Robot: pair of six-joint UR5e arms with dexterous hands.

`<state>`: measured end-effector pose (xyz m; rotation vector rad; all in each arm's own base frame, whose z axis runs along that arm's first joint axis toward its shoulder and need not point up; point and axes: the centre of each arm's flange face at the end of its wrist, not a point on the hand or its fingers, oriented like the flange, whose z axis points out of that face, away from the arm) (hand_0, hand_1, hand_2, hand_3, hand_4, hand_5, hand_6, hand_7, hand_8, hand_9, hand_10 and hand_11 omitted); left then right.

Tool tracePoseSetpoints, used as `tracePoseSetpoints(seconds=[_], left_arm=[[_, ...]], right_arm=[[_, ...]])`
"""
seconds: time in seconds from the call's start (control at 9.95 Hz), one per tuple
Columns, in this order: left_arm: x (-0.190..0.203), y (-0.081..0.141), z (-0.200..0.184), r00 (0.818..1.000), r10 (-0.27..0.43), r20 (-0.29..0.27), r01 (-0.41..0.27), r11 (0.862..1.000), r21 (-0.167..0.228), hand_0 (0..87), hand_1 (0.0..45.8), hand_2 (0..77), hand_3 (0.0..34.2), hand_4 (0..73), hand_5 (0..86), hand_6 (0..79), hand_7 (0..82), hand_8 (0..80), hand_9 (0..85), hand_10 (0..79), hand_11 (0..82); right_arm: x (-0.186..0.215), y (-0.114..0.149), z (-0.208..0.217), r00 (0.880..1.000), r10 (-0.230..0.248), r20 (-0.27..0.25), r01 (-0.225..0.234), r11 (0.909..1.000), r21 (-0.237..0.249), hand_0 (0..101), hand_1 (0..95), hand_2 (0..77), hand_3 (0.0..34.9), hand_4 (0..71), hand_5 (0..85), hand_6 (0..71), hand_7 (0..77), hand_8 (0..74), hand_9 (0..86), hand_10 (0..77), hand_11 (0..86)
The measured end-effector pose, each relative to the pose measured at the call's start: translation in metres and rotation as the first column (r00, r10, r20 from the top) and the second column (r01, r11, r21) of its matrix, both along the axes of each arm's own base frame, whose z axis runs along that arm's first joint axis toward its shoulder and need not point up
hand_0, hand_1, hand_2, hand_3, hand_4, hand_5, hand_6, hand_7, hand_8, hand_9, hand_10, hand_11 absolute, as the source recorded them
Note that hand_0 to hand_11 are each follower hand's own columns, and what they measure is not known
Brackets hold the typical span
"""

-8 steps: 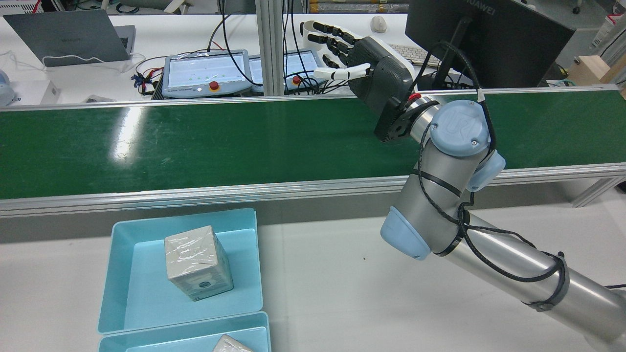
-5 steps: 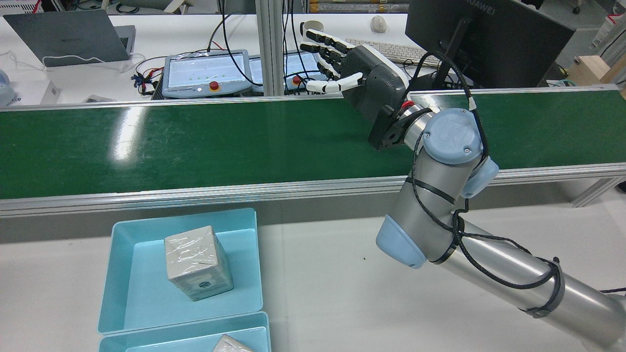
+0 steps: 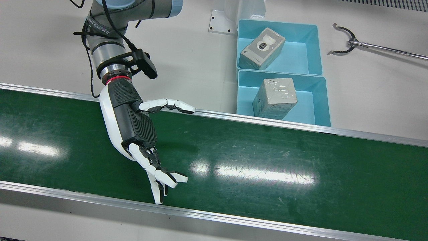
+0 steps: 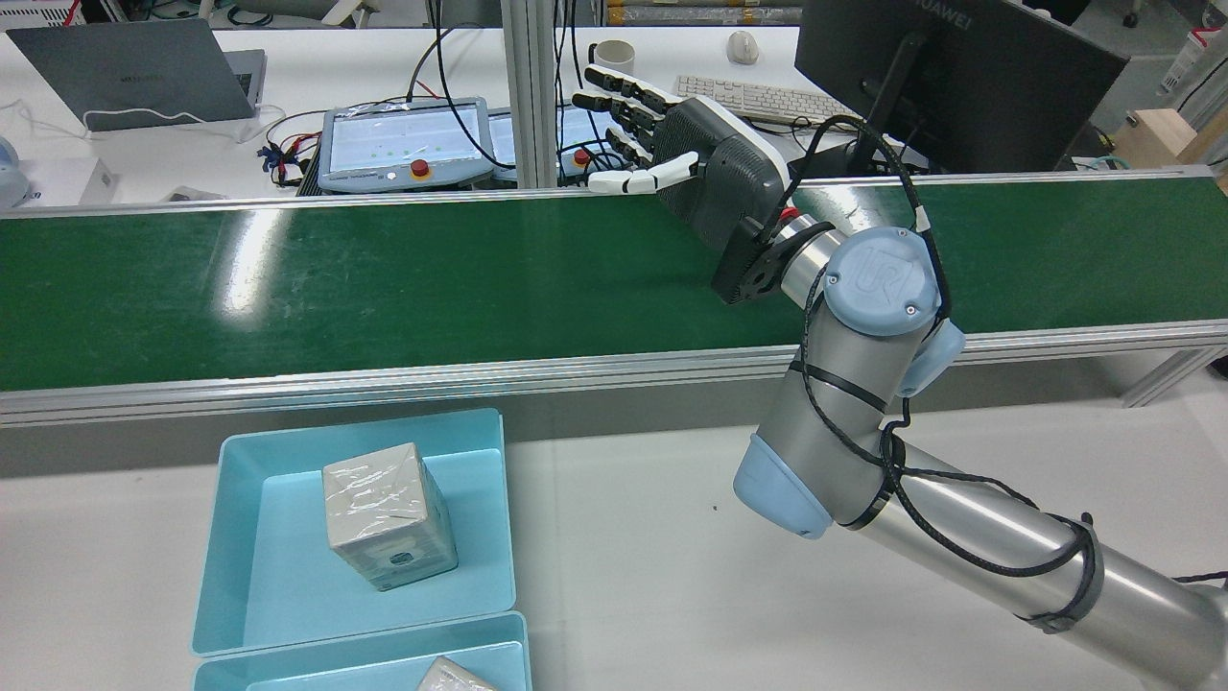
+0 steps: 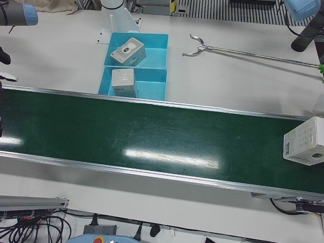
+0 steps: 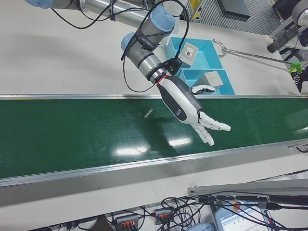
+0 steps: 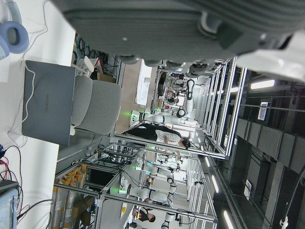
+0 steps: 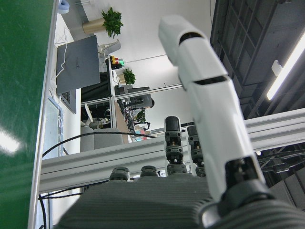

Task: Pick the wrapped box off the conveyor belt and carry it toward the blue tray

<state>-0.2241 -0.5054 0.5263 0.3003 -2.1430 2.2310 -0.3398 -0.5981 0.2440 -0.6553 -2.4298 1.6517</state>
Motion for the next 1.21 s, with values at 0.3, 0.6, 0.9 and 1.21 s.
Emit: tracePoseSetpoints(seconds=[0.3,0.6,0.9,1.21], left_arm=[[0.000,0.000,0.000,1.000,0.000,0.000,0.000,1.000,0.000,0.0,0.0,1.1,0.0,0.0,1.1,0.0,0.5,0.5,0.0,0.0,0.5],[0.000,0.000,0.000,1.000,0.000,0.000,0.000,1.000,0.000,0.0,0.0,0.5,0.0,0.0,0.5,0.0,0.5,0.5,0.0,0.5,0.0],[0.000,0.000,0.000,1.000,0.000,0.000,0.000,1.000,0.000,0.0,0.0,0.5,0.0,0.0,1.1,0.0,0.5,0.5,0.0,0.5,0.0],[0.000,0.000,0.000,1.000,0.000,0.000,0.000,1.000,0.000,0.0,0.0,1.1,0.0,0.0,0.5,0.0,0.5,0.5,0.0,0.0,0.5]], right_arm=[[-0.009,0.005,-0.001,1.000,-0.010,0.003,0.010,0.9999,-0.001,60,28.9,24.5,6.3,16.4,15.3,9.8,22.9,0.0,6.0,1.1,3.3],[-0.012,0.008,-0.001,1.000,-0.015,0.004,0.015,0.9999,-0.003,51,15.3,2.7,8.6,16.4,14.7,9.3,22.9,0.0,4.4,0.0,1.6],[-0.013,0.009,0.003,1.000,-0.022,0.000,0.022,0.9997,-0.006,55,22.9,13.1,9.7,14.2,14.7,8.2,22.9,0.0,4.4,0.0,1.6],[-0.011,0.009,0.006,1.000,-0.026,0.013,0.026,0.9996,-0.011,55,22.4,15.8,5.7,15.3,15.8,8.2,22.9,0.5,5.4,0.0,1.6]])
